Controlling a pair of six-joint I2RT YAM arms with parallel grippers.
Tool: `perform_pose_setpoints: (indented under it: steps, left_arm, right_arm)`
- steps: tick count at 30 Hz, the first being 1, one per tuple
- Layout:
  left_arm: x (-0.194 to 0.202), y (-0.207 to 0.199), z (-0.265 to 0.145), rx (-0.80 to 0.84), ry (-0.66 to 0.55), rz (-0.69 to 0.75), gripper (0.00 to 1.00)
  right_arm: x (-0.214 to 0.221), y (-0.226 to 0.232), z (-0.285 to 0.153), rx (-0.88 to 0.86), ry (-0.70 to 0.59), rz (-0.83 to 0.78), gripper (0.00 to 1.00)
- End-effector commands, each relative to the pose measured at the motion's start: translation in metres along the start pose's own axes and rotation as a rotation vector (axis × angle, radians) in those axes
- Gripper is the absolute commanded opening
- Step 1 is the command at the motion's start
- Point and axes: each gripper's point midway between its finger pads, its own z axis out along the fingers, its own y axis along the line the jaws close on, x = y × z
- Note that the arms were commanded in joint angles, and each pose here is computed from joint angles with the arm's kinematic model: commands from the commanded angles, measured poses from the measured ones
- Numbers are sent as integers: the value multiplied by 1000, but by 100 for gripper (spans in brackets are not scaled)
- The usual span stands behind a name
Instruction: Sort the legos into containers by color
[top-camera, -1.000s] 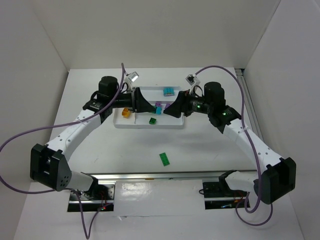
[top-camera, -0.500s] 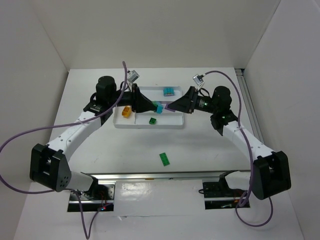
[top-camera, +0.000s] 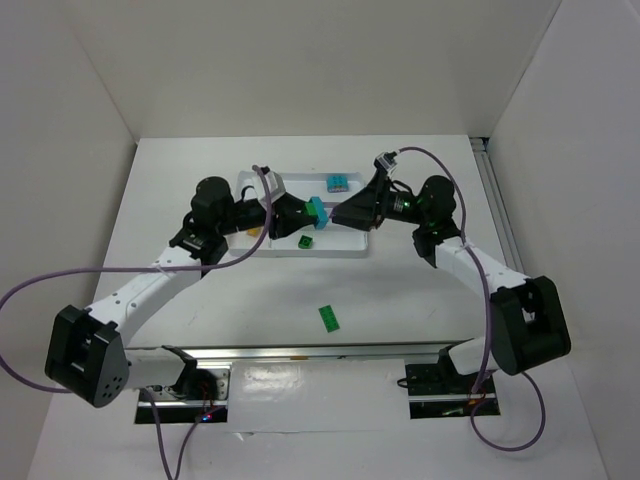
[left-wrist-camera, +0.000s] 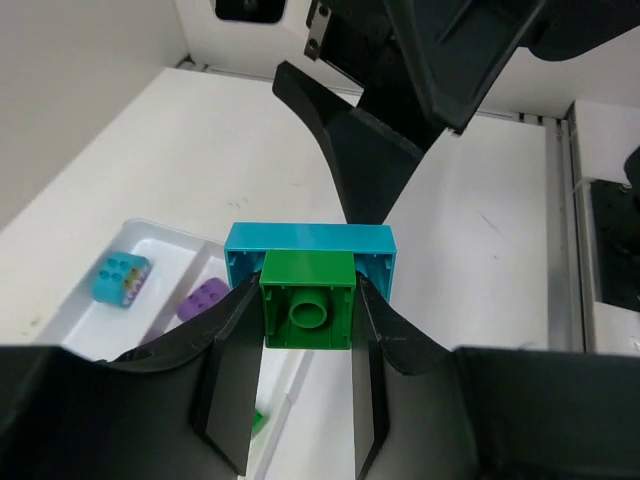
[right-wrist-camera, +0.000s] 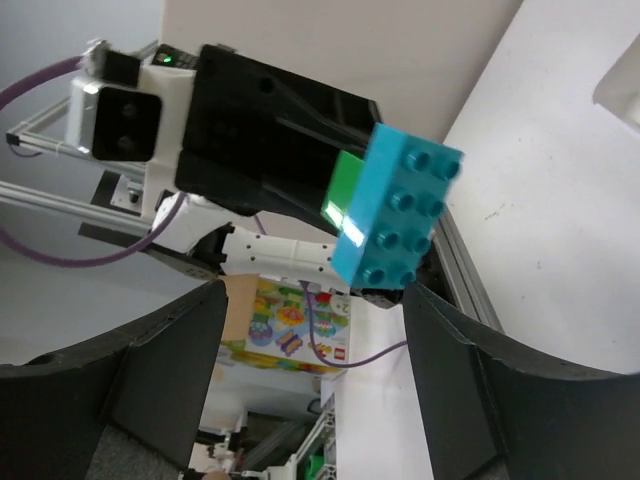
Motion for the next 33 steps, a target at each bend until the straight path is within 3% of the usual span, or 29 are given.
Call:
perform_pose_setpoints:
  steps: [1, 5, 14, 19, 24, 29, 32, 33]
  left_arm:
    - [-50, 3, -4, -33, -105, 222, 0]
    - [-66, -1, -13, -51, -129, 282, 0]
    - [-85, -25, -17, 41, -164, 325, 0]
    - [-87, -25, -17, 42, -162, 324, 0]
    - [-87, -25, -17, 42, -153, 326, 0]
    - [-85, -25, -17, 43, -147, 320, 0]
    - [-83, -27, -17, 56, -139, 312, 0]
    - [-82, -26, -16, 57, -133, 305, 0]
  right_arm:
    - [-7, 12, 5, -10, 13, -90, 79]
    - [-16, 5, 7, 72, 5, -115, 79]
    - [1, 43, 18, -201, 106, -100, 82]
    - [4, 51, 31, -229, 156, -141, 82]
    - [8, 52, 33, -240, 166, -137, 66]
    - [9, 56, 31, -258, 157, -140, 42]
    - [8, 53, 31, -262, 149, -137, 38]
    - [9, 54, 31, -265, 150, -133, 30]
